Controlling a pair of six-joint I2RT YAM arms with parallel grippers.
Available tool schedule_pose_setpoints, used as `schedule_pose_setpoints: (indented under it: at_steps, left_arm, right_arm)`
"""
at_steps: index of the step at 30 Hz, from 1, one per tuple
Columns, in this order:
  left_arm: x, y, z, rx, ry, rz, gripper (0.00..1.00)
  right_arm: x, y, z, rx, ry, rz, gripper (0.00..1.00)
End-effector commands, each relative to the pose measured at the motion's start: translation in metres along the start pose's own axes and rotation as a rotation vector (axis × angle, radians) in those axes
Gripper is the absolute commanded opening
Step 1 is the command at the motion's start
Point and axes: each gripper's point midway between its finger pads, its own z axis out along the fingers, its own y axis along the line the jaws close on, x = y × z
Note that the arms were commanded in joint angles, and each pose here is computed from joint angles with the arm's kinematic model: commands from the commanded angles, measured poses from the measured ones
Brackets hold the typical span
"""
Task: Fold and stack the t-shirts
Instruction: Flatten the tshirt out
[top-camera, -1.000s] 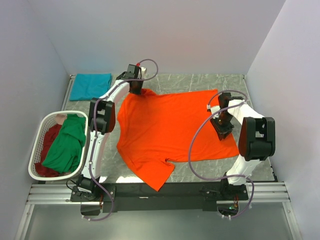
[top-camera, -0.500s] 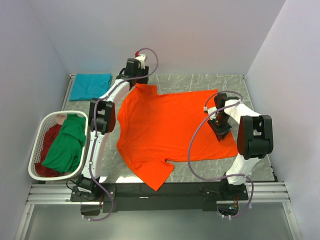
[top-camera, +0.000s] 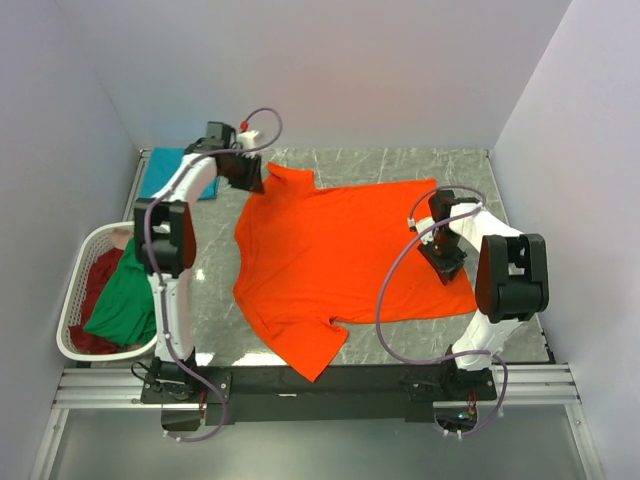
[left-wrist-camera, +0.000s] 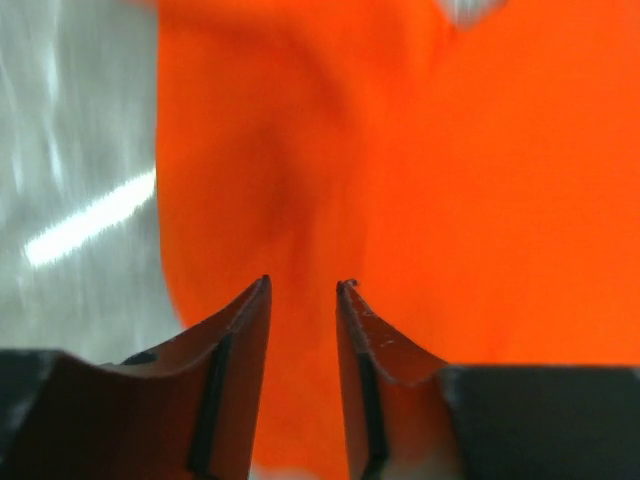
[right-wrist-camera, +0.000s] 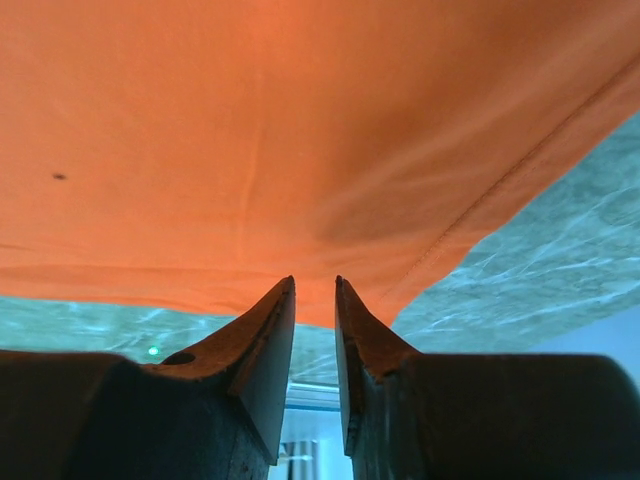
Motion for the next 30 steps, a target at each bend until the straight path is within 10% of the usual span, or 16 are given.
schedule_pose_setpoints:
  at_steps: [1,19,30]
  left_arm:
    - [0.059,-0.033,-0.053,0.162,0.186,0.003,0.37]
    - [0.221,-0.009,-0.089,0.013,0.579,-0.054,0.15]
    - [0.202,-0.019,-0.112,0.085,0.526,-0.029,0.16]
  right_arm:
    - [0.007,-0.01,0.001,0.066,0.022,-0.045,0.29]
    - [0.045,0.022,0.018,-0.003,0.127,-0.109,0.3]
    - [0.045,0.057,0.006,-0.09,0.082,-0.157,0.31]
